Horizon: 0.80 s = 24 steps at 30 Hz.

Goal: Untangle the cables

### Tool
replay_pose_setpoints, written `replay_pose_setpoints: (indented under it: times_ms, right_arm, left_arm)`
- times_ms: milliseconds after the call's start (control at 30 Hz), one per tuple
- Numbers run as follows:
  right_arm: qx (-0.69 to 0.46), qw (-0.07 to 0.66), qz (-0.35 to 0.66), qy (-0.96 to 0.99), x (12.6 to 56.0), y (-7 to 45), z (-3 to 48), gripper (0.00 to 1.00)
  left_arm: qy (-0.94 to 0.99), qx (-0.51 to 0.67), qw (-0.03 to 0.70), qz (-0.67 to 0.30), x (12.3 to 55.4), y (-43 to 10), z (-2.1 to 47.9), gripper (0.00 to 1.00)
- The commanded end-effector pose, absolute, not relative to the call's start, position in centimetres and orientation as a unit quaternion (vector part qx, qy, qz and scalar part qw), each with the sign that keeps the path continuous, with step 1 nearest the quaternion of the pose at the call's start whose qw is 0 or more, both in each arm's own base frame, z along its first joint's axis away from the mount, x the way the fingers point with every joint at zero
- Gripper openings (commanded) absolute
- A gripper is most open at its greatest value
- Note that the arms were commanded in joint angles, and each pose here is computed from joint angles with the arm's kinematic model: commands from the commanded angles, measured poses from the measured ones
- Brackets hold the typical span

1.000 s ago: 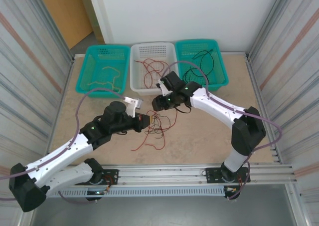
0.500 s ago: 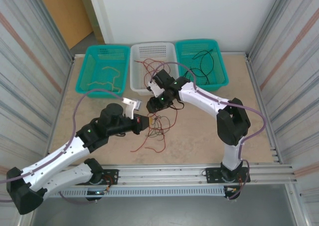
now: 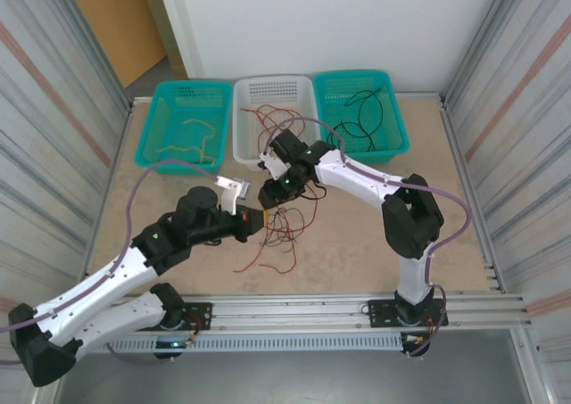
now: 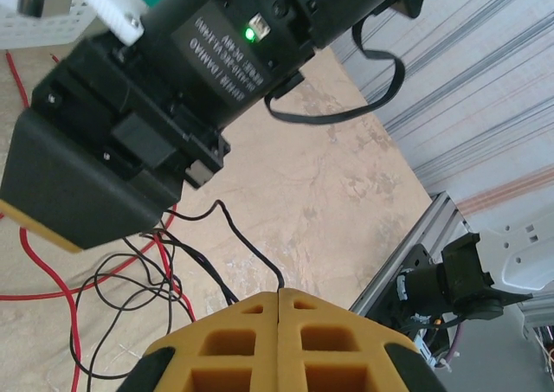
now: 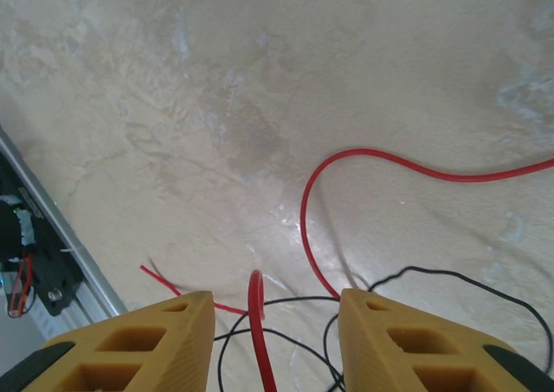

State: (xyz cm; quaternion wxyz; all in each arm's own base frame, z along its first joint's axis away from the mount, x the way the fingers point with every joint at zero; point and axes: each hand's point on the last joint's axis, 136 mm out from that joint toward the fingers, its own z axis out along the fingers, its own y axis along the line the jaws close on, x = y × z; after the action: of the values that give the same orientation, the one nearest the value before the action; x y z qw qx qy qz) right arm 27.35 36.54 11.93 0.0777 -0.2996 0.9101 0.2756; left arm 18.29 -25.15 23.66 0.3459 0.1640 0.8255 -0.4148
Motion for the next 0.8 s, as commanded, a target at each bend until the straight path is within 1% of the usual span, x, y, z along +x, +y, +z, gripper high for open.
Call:
replay_pose_setpoints:
  times_ms: [0,33,167,267,433,567,767]
  right_arm:
    - [-0.3,0.064,0.281,0.909,26.5,36.6,11.0,0.38]
    - [-0.298,0.069,0.278,0.911,26.6,36.5,11.0,0.36]
    - [-0.286,0.102,0.282,0.91,27.7,36.0,12.9,0.16]
    - [-0.285,0.144,0.288,0.903,28.8,36.0,15.7,0.08]
    - [-0.268,0.226,0.319,0.881,30.7,35.9,22.5,0.01]
    - [-0.24,0.303,0.343,0.856,32.1,34.6,28.5,0.02]
    - [-0.181,0.412,0.349,0.822,35.1,30.2,36.2,0.03]
  left_arm:
    - [0.819,0.171,0.362,-0.41,18.2,-24.8,24.6,0.0]
    - [0.82,0.17,0.362,-0.41,18.2,-24.8,24.5,0.0]
    - [0.823,0.168,0.358,-0.407,18.3,-24.8,23.7,0.0]
    - [0.832,0.165,0.352,-0.396,18.5,-24.7,22.5,0.0]
    - [0.853,0.148,0.335,-0.371,18.7,-24.0,19.2,0.0]
    - [0.874,0.116,0.33,-0.336,18.7,-22.3,16.8,0.0]
    - [0.912,0.04,0.314,-0.259,18.6,-18.2,13.0,0.0]
